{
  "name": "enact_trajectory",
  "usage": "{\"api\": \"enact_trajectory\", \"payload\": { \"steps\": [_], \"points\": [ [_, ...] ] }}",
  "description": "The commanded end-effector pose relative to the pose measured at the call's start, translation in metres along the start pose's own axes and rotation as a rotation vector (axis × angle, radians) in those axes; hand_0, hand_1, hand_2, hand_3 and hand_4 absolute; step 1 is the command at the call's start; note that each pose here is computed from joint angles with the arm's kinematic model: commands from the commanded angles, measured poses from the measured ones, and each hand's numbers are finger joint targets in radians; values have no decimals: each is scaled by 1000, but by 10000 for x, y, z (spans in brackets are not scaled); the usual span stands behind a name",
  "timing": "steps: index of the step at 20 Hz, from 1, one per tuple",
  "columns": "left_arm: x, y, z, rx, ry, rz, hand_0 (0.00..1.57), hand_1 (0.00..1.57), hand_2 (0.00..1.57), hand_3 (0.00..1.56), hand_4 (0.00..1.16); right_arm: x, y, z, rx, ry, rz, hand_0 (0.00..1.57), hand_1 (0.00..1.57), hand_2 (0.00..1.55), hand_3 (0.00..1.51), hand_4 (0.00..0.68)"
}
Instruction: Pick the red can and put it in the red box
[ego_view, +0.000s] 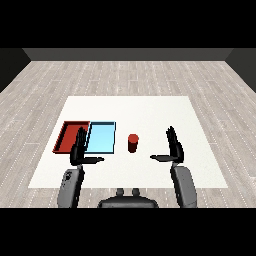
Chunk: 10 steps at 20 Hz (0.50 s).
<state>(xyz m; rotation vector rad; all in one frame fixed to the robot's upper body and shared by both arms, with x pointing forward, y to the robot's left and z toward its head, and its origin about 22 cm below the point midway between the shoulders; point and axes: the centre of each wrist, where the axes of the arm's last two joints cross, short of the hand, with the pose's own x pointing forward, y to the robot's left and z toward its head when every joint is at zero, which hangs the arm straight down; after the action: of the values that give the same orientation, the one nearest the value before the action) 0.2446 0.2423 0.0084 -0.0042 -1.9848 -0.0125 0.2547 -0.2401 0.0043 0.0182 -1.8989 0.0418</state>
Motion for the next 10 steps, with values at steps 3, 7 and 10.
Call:
{"api": "enact_trajectory", "payload": {
  "steps": [3, 7, 10],
  "points": [
    [146, 38, -128, -5, -35, 15, 0, 0, 0, 0, 0, -84, -103, -50, -15, -16, -5, 0, 0, 0, 0, 0],
    [60, -102, -66, -6, -27, 33, 0, 0, 0, 0, 0, -71, -69, -69, 18, 8, -42, 0, 0, 0, 0, 0],
    [-33, -179, -137, 6, -38, 42, 0, 0, 0, 0, 0, -46, 381, -132, 26, 22, -17, 0, 0, 0, 0, 0]
  ]
}}
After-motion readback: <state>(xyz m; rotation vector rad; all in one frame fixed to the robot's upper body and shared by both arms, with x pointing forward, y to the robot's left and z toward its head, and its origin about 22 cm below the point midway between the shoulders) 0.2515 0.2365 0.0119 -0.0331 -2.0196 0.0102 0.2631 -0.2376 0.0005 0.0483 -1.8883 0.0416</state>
